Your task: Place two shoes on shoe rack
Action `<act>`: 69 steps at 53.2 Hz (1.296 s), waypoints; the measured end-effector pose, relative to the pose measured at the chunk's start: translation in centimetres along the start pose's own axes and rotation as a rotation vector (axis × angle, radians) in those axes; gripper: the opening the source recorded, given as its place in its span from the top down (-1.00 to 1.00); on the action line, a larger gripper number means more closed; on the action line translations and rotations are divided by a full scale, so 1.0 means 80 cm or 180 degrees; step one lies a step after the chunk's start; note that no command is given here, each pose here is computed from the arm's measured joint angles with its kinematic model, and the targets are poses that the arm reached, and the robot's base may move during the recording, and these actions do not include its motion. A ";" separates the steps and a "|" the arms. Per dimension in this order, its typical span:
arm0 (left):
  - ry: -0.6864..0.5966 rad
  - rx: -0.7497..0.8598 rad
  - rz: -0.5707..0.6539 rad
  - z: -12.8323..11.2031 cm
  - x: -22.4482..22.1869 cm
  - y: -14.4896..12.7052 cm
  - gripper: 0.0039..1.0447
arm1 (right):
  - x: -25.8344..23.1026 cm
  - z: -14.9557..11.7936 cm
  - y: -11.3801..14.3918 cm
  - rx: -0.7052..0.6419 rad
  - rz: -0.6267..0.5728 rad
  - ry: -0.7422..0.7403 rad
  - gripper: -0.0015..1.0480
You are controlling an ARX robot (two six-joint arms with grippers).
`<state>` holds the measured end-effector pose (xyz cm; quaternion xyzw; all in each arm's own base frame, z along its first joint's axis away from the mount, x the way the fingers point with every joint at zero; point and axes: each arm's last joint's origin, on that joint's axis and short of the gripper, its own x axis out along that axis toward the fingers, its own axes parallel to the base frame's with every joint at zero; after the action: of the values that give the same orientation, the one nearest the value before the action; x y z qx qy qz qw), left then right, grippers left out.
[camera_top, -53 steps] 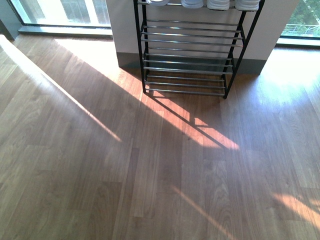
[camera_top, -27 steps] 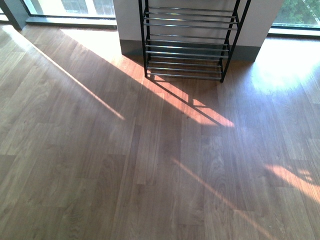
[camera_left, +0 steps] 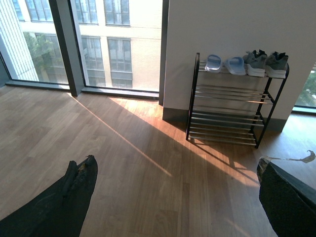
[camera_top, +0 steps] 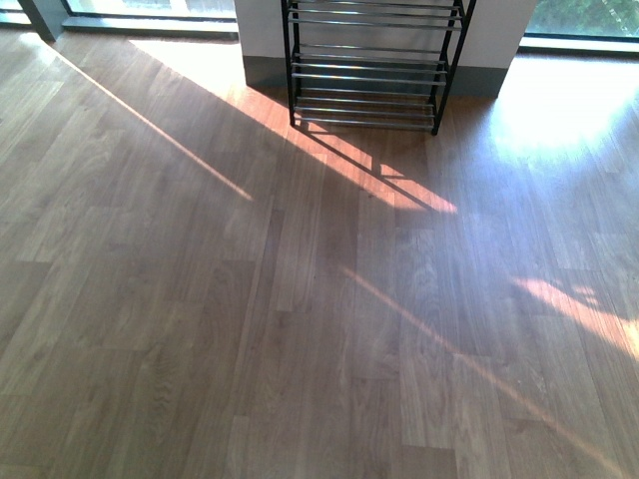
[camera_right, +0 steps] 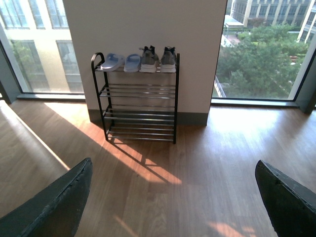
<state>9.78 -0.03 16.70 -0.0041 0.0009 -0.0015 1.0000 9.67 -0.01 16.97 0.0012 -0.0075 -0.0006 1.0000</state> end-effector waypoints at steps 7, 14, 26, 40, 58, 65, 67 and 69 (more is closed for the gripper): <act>0.0001 0.0000 0.0000 0.000 0.000 0.000 -0.83 | 0.000 0.000 0.000 0.0000 0.0000 0.0000 -0.82; 0.0001 0.0000 0.0000 0.000 0.000 0.000 -0.83 | 0.000 0.000 0.000 0.0000 0.0000 -0.0004 -0.82; 0.0001 0.0000 0.0000 0.000 0.000 0.000 -0.83 | 0.000 0.000 0.000 0.0000 0.0000 -0.0002 -0.82; 0.0000 0.0002 0.0000 0.000 0.000 0.000 -0.83 | 0.000 0.000 0.000 0.0000 0.0000 -0.0002 -0.82; 0.0000 0.0004 0.0000 0.000 0.000 0.000 -0.83 | 0.000 0.000 0.000 0.0000 0.0000 -0.0002 -0.82; 0.0000 0.0004 0.0000 0.000 0.000 0.000 -0.83 | 0.000 0.000 0.000 0.0000 0.0000 -0.0002 -0.82; 0.0000 0.0004 0.0000 0.000 0.000 0.000 -0.83 | 0.000 0.000 0.000 0.0000 0.0000 -0.0002 -0.82; 0.0000 0.0004 0.0000 0.000 0.000 0.000 -0.83 | 0.000 0.000 0.000 0.0000 0.0000 -0.0002 -0.82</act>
<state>9.78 -0.03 16.70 -0.0035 0.0009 -0.0015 1.0000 9.67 -0.01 16.98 0.0012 -0.0079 -0.0006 1.0000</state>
